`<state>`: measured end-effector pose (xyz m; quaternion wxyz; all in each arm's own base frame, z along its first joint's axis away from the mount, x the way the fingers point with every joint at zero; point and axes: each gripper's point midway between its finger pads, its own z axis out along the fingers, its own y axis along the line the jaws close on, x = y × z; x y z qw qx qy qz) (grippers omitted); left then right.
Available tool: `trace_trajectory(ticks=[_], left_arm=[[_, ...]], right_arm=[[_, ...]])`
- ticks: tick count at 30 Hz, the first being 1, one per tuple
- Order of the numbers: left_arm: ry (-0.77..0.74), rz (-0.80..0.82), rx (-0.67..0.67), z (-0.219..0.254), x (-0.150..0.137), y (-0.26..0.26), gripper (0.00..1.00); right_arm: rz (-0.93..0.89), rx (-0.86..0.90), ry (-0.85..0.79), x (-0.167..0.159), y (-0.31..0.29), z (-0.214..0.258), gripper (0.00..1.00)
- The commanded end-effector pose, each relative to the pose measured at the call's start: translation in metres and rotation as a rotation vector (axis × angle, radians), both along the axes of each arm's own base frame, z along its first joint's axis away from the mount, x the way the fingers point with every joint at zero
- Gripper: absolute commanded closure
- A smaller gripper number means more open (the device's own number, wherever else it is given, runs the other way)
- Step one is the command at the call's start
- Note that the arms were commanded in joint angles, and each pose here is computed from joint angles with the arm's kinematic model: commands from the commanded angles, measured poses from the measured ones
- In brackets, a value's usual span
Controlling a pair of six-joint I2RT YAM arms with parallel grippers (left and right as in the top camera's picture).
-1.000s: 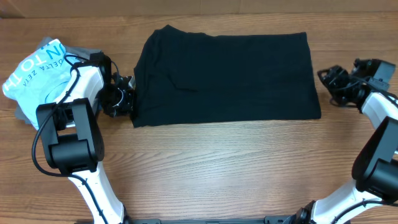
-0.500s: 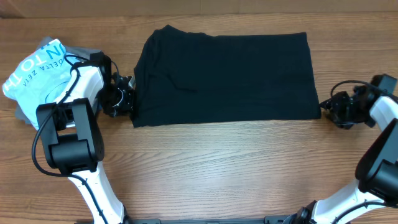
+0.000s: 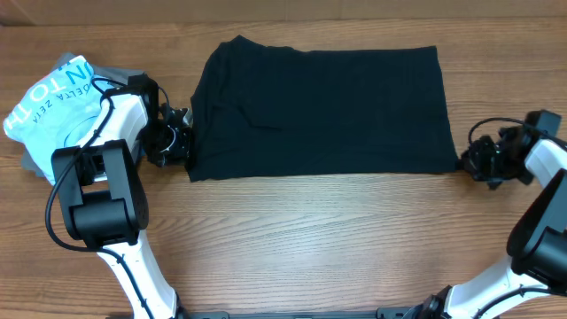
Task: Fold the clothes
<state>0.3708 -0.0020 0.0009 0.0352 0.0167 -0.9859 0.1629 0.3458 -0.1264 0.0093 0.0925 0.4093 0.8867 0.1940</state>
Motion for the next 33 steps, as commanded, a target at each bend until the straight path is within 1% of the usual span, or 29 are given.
trace_trajectory(ticks=[1, 3, 4, 5, 6, 7, 9, 10, 12, 15, 21, 23, 24, 26, 27, 28, 30, 31, 32, 33], left_arm=[[0.017, -0.012, 0.053, -0.005, -0.005, 0.011, 0.96], [0.017, -0.016, 0.053, -0.005, -0.005, 0.011, 0.96], [0.016, -0.026, 0.052, -0.005, -0.005, 0.011, 0.95], [0.018, -0.027, 0.051, -0.005, -0.006, 0.011, 0.92], [0.02, -0.027, 0.051, -0.005, -0.006, 0.011, 0.86], [0.025, -0.027, 0.05, -0.005, -0.007, 0.011, 0.79], [0.037, -0.028, 0.048, -0.004, -0.01, 0.01, 0.64], [0.043, -0.028, 0.047, -0.004, -0.012, 0.01, 0.6], [0.056, -0.029, 0.044, -0.003, -0.015, 0.01, 0.55], [0.067, -0.03, 0.042, -0.003, -0.018, 0.01, 0.51], [0.061, -0.033, 0.043, -0.003, -0.016, 0.009, 0.5], [0.063, -0.033, 0.043, -0.003, -0.016, 0.009, 0.51], [0.064, -0.033, 0.043, -0.003, -0.017, 0.009, 0.51], [0.066, -0.033, 0.043, -0.003, -0.017, 0.009, 0.52], [0.066, -0.033, 0.043, -0.003, -0.017, 0.009, 0.55], [0.066, -0.033, 0.043, -0.003, -0.017, 0.009, 0.57], [0.066, -0.033, 0.043, -0.003, -0.017, 0.009, 0.71], [0.066, -0.033, 0.043, -0.003, -0.017, 0.009, 0.83], [0.066, -0.033, 0.043, -0.003, -0.017, 0.009, 0.92], [0.068, -0.04, 0.042, -0.003, -0.018, 0.009, 0.96]], right_arm=[[-0.039, -0.028, -0.047, 0.005, -0.021, 0.022, 0.96], [-0.041, 0.008, -0.059, 0.005, -0.018, 0.024, 0.96], [-0.044, 0.018, -0.053, 0.003, -0.017, 0.024, 0.92], [-0.044, 0.023, -0.046, 0.001, -0.016, 0.024, 0.77], [-0.042, 0.025, -0.042, 0.0, -0.016, 0.023, 0.67], [-0.039, 0.026, -0.039, -0.001, -0.015, 0.024, 0.61], [-0.04, 0.032, -0.03, -0.002, -0.014, 0.024, 0.55], [-0.04, 0.038, -0.024, -0.004, -0.013, 0.024, 0.55], [-0.038, 0.075, 0.004, -0.01, -0.005, 0.024, 0.54], [-0.031, 0.104, 0.056, -0.021, 0.005, 0.022, 0.53], [0.041, 0.106, 0.064, -0.018, 0.031, 0.015, 0.54], [0.067, 0.088, 0.047, -0.013, 0.037, 0.011, 0.56], [0.066, 0.082, 0.034, -0.009, 0.038, 0.01, 0.61], [0.047, 0.083, 0.03, -0.005, 0.038, 0.01, 0.78], [0.04, 0.085, 0.031, -0.005, 0.038, 0.01, 0.86], [0.033, 0.086, 0.032, -0.005, 0.038, 0.01, 0.9], [0.025, 0.085, 0.03, -0.005, 0.035, 0.01, 0.96], [0.016, 0.085, 0.028, -0.005, 0.031, 0.011, 0.96], [0.01, 0.084, 0.028, -0.006, 0.029, 0.012, 0.96], [-0.001, 0.087, 0.033, -0.007, 0.025, 0.013, 0.96]])
